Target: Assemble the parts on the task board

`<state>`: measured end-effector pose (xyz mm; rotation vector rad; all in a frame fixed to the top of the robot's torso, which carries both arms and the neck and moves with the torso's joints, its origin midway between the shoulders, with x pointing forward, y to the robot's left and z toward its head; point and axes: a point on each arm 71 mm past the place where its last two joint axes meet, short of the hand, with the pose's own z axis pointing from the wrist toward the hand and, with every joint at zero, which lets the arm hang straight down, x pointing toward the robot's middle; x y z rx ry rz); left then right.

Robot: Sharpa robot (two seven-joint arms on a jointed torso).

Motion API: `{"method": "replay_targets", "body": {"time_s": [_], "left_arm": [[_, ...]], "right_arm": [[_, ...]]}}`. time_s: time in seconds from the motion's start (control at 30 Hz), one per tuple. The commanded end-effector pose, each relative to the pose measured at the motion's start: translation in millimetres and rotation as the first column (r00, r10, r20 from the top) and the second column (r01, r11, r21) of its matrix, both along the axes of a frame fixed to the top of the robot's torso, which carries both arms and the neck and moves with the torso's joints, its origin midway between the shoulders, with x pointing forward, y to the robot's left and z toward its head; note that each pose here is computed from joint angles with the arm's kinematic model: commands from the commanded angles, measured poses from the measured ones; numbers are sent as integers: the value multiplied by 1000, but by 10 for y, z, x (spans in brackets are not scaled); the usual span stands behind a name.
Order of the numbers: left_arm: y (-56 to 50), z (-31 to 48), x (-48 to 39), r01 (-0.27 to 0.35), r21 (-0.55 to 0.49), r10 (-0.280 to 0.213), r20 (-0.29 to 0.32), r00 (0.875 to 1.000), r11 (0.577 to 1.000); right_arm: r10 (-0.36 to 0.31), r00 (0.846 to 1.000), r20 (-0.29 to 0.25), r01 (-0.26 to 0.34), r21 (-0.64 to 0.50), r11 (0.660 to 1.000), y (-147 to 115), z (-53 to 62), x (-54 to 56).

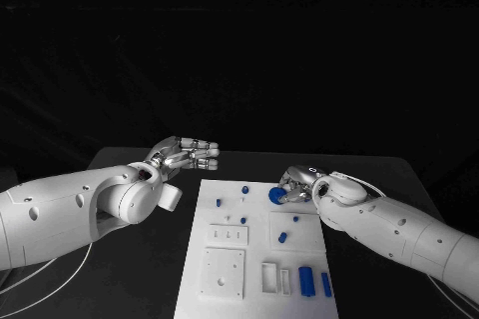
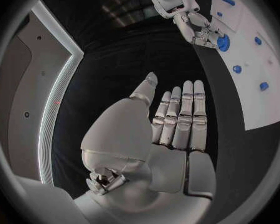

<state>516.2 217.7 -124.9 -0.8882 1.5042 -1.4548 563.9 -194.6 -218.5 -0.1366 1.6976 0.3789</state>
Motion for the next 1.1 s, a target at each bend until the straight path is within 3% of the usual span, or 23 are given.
{"method": "replay_targets", "body": {"time_s": [0.03,0.4,0.77,1.1], "left_arm": [[-25,12,-4,20,-3,-20,4,1000,1000],[-26,11,-4,20,-3,-20,3,1000,1000],[-20,11,-7,18,-2,-18,3,1000,1000],[-15,11,-8,16,-2,-16,4,1000,1000]], "right_arm": [[17,999,-37,-17,-11,1000,15,-86,-31],[24,1000,-8,-24,-6,1000,65,-49,-52],[47,996,73,-47,3,999,197,86,-136],[111,980,164,-113,6,994,422,261,-288]]}}
